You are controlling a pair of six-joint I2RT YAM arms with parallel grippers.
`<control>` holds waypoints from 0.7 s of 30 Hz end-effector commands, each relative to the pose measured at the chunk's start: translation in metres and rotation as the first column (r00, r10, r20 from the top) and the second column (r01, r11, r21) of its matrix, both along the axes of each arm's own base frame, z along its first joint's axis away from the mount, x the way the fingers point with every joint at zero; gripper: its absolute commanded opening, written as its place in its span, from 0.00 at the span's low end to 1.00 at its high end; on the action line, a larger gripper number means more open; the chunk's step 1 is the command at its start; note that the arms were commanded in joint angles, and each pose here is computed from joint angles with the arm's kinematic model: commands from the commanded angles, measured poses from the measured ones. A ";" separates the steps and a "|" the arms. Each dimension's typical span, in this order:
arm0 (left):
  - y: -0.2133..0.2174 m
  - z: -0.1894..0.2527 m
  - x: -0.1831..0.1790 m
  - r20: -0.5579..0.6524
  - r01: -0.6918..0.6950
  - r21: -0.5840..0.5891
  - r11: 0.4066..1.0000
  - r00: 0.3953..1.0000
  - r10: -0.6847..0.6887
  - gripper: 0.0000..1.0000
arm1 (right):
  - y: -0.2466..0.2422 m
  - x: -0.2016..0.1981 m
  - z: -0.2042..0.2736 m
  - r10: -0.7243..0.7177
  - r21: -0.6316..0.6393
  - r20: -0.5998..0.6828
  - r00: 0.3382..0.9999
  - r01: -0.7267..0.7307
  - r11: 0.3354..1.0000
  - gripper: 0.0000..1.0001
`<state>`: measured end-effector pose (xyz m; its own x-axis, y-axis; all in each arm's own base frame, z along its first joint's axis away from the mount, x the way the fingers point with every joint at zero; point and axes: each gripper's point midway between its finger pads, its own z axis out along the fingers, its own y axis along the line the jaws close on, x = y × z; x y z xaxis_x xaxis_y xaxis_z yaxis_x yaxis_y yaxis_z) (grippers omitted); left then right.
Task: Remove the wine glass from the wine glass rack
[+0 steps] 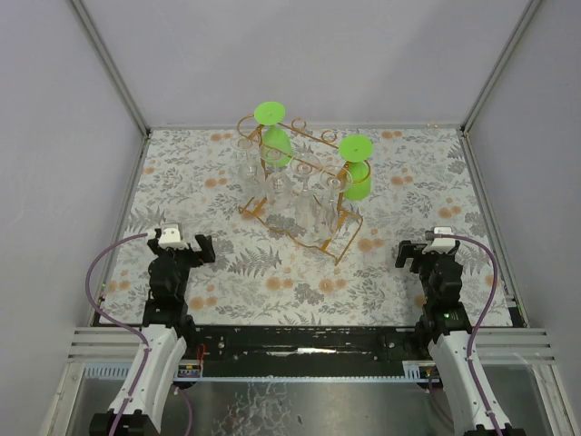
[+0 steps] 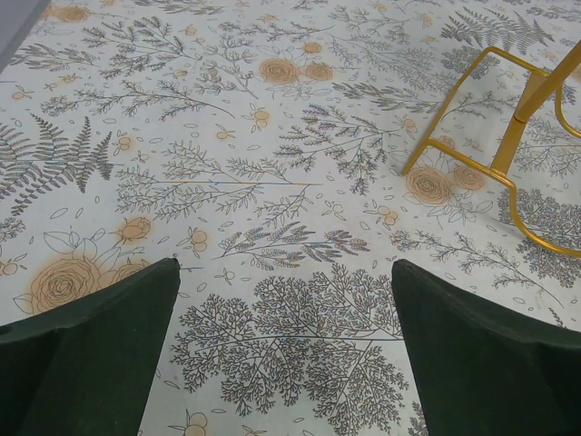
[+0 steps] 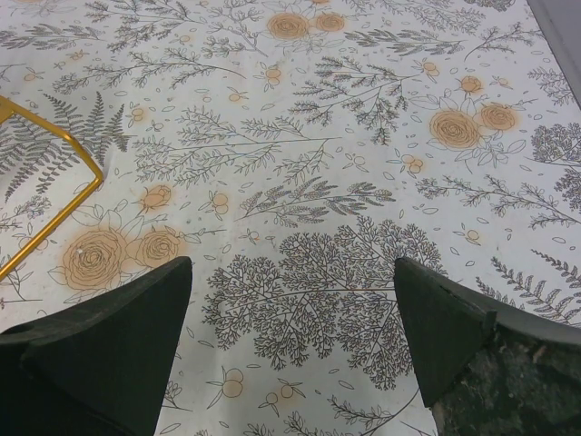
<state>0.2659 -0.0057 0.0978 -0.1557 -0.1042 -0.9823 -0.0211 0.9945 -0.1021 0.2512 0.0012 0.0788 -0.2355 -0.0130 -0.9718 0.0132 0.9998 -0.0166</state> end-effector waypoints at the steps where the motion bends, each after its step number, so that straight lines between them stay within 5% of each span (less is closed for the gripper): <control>1: 0.001 -0.006 -0.001 0.018 -0.009 -0.004 1.000 1.000 0.009 1.00 | -0.001 0.001 -0.007 -0.004 -0.005 0.014 1.000 0.004 1.000 0.99; 21: -0.003 0.025 0.008 -0.023 0.021 0.015 1.000 1.000 -0.021 1.00 | -0.016 0.004 0.017 -0.102 0.004 0.010 0.995 0.102 0.995 0.99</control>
<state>0.2655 -0.0094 0.0947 -0.1837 -0.1025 -0.9776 -0.0027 0.9946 -0.1038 0.2533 -0.0024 0.0823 -0.2217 -0.0093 -0.9751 0.0353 0.9992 -0.0175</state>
